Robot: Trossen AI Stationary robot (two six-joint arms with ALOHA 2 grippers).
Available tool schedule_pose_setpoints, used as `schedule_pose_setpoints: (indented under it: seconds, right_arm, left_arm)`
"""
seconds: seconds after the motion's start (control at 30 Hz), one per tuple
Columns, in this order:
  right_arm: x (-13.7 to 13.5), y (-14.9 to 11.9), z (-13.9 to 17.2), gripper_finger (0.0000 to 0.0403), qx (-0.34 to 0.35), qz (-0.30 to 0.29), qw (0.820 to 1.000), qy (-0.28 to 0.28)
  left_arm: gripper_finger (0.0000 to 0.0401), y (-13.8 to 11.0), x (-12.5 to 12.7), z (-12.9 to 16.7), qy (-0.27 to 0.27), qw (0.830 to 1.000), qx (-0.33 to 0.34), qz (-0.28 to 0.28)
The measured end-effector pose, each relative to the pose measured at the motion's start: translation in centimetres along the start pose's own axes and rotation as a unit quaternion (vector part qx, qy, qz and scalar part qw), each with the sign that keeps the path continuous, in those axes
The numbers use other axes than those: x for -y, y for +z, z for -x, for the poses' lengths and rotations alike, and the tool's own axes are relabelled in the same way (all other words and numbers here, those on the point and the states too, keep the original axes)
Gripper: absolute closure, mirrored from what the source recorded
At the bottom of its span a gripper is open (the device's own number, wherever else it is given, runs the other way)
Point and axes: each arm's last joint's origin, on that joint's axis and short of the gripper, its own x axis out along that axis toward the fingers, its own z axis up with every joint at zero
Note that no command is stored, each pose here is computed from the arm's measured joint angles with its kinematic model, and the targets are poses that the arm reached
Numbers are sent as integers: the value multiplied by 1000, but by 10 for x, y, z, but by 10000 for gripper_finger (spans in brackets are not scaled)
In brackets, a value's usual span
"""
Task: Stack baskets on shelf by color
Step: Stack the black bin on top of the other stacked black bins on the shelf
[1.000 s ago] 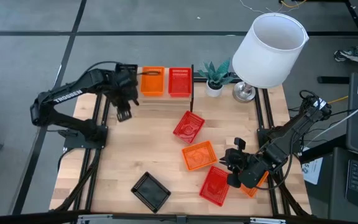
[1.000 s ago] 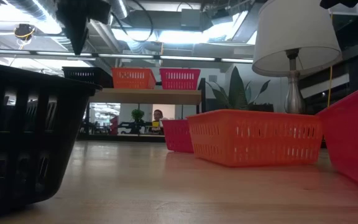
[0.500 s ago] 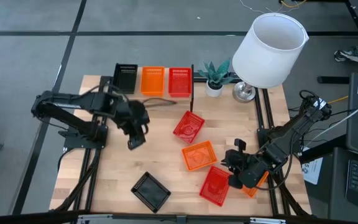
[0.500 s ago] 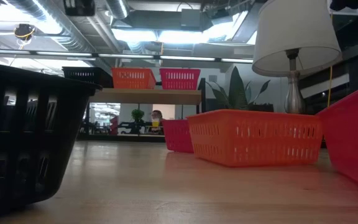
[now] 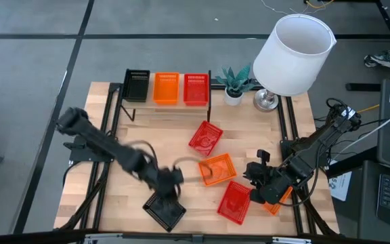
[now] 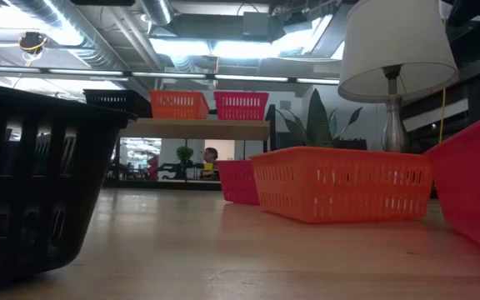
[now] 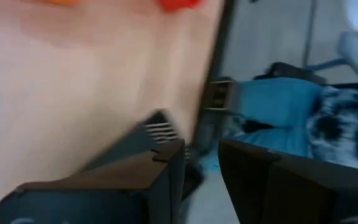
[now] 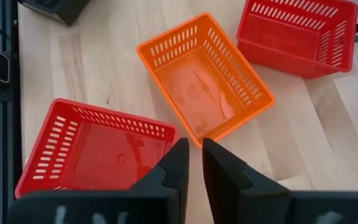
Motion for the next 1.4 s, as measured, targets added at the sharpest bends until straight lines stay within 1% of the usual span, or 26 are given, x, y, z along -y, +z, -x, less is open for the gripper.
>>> schedule_pose_setpoints:
  seconds: [0.1,0.17,0.23,0.3,0.37,0.53,0.6,0.67,0.73,0.93,1.1,1.17,1.23,1.4]
  right_arm:
    - [0,-1,0,357,-11,1,1000,8]
    - [-1,-1,0,357,-22,1,1000,16]
    - [-1,-2,0,357,-31,1,999,23]
    - [-2,-2,0,357,-38,2,999,29]
    - [-2,-3,0,357,-41,3,999,32]
    - [-1,-3,0,357,-42,4,999,31]
    - [-1,-3,0,357,-43,5,999,29]
    - [-1,-3,0,357,-44,5,999,28]
    - [-1,-3,0,357,-45,6,999,27]
    - [2,-5,0,357,-53,14,998,16]
    - [2,-5,0,357,-54,15,998,15]
    - [2,-5,0,357,-54,15,998,15]
    - [2,-5,0,357,-53,15,998,15]
    - [2,-5,0,357,-50,15,999,12]
  left_arm:
    - [313,-14,11,-34,-20,1000,10,9]
    - [313,-23,14,-49,-15,999,27,21]
    - [313,-31,18,-59,-5,999,38,34]
    - [313,-38,27,-60,-2,998,58,39]
    - [313,-42,44,-54,-14,995,89,32]
    - [313,-56,87,-32,-32,985,168,-5]
    - [313,-60,97,-30,-22,981,192,-9]
    - [313,-68,101,-34,4,981,192,-19]
    - [313,-70,105,-42,13,981,192,-1]
    - [313,-73,105,-73,91,982,165,0]
    - [313,-75,99,-84,157,978,137,-19]
    - [313,-76,94,-85,174,977,121,-15]
    - [313,-77,90,-91,180,978,107,-4]
    - [313,-80,75,-115,201,977,69,21]
